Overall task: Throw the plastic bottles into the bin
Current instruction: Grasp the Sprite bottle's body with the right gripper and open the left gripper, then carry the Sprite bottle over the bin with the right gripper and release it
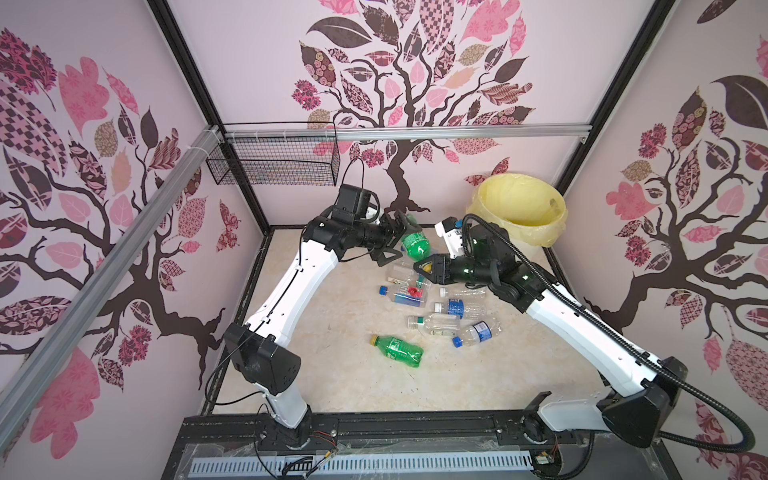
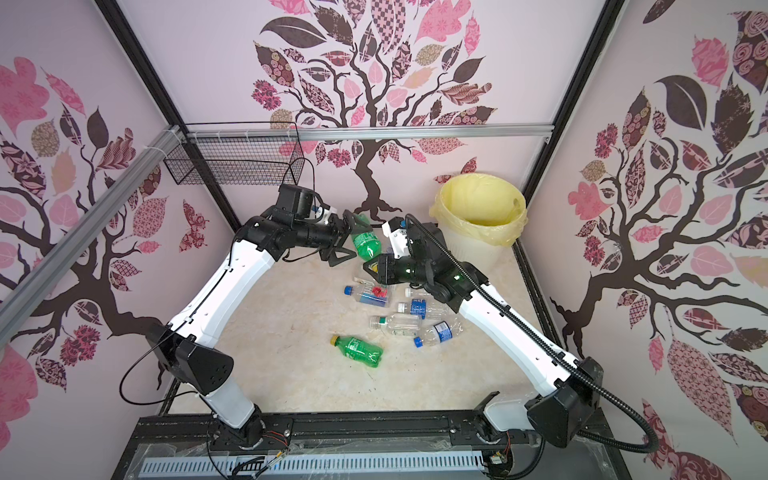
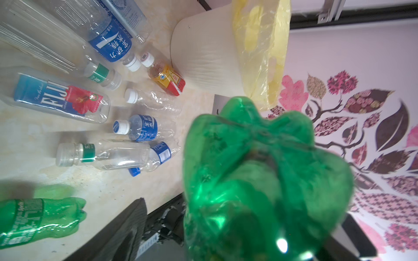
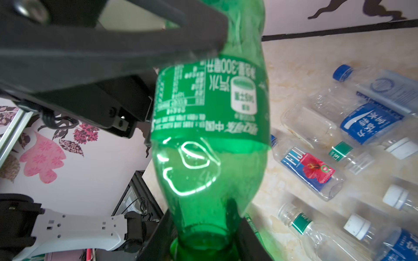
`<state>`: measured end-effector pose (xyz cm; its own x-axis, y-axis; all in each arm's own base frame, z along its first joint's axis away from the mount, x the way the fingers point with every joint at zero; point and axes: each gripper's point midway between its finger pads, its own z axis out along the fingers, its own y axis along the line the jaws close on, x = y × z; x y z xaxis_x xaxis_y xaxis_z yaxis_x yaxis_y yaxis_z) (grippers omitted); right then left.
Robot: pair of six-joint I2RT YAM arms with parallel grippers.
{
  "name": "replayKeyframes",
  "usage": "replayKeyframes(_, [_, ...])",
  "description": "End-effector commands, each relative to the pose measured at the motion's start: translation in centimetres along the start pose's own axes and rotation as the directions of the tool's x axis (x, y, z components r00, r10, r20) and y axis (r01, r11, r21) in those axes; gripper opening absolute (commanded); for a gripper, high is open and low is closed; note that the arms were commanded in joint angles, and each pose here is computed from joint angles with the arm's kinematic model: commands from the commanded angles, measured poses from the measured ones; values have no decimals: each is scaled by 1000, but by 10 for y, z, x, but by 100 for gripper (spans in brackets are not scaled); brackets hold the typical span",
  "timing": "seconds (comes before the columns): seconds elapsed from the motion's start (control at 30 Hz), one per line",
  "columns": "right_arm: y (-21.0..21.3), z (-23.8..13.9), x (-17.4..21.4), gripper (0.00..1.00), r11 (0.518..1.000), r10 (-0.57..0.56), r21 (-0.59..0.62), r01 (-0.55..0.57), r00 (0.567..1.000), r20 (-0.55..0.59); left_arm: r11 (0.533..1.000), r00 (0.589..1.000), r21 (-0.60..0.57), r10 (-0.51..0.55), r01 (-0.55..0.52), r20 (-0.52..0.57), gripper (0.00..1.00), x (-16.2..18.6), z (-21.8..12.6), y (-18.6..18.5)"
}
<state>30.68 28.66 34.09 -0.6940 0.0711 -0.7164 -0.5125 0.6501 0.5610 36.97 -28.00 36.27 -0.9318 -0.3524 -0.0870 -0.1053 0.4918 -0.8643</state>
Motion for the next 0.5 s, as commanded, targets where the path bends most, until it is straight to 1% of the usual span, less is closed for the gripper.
replayKeyframes(0.0, [-22, -7, -23, 19, 988, -49, 146, 41, 997, 53, 1000, 997, -9, 30, -30, 76, 97, -17, -23, -12])
replayKeyframes(0.13, [-44, -24, -49, 19, 970, -52, 242, 23, 992, 116, 994, 985, -35, 103, -100, 135, 97, -26, -43, -31])
replayKeyframes(0.23, [-62, -45, -76, 19, 941, -80, 338, 13, 980, 183, 988, 973, -47, 152, -146, 175, 97, -27, -53, -43])
replayKeyframes(0.33, [-77, -71, -104, 19, 882, -151, 470, 19, 957, 246, 971, 946, -67, 240, -230, 220, 97, -22, -58, -55])
replayKeyframes(0.47, [-86, -111, -141, 20, 766, -288, 642, 24, 906, 310, 935, 895, -130, 354, -331, 271, 97, -13, -62, -64])
